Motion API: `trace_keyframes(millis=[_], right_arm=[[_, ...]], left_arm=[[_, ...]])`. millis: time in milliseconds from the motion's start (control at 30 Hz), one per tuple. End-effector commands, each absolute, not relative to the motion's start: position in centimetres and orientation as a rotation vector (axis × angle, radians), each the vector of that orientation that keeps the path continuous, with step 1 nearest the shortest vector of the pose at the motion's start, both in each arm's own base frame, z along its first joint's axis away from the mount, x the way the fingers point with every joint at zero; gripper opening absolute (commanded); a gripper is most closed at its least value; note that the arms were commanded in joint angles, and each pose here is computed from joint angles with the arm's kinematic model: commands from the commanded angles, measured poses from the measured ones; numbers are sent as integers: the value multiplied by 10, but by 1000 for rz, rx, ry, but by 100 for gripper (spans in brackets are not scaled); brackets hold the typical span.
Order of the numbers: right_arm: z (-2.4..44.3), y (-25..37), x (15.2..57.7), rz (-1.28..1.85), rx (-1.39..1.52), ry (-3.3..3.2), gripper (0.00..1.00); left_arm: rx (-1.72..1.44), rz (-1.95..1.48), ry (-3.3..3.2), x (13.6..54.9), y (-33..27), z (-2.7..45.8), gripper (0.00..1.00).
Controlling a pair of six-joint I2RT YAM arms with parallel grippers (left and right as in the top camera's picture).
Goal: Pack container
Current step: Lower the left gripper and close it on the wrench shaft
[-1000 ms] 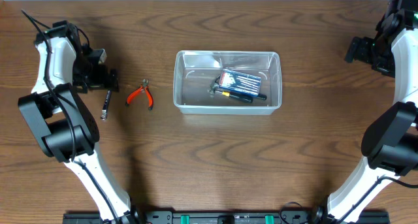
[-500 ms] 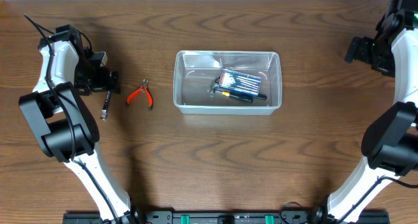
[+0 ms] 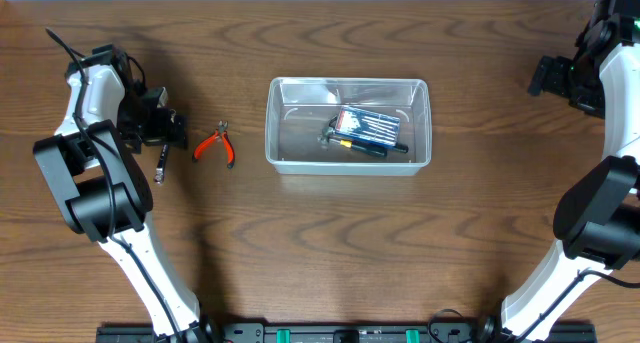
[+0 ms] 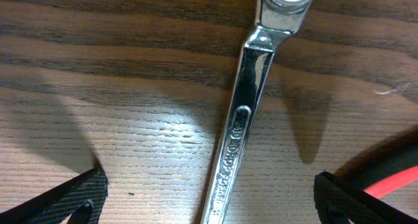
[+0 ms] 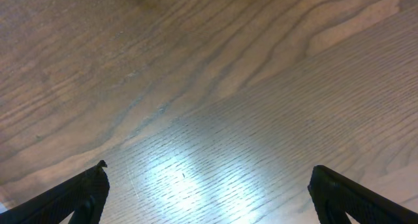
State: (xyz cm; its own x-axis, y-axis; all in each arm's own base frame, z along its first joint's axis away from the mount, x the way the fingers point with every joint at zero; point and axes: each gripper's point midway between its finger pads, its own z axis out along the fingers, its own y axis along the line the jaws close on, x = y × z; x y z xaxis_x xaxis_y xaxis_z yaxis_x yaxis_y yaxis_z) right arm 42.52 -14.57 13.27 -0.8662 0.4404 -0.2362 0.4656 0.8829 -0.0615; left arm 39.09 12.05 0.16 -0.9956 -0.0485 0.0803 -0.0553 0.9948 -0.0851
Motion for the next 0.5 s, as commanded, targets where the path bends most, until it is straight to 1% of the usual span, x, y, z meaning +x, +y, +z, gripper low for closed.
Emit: trace_keyframes(millis=[0,233,367,467], right_arm=[[131,-148,424,-174,717,2832,99],[131,-148,424,-174,717,2832,99],[131,-148,424,-174,717,2832,99],[131,-148,424,-174,717,2832,99]], left_arm=[[89,153,-3015,384,119,-14,100],[89,152,-3015,385,119,-15,100],[89,152,-3015,385,119,-15,91],[89,152,-3015,385,119,-15,89]])
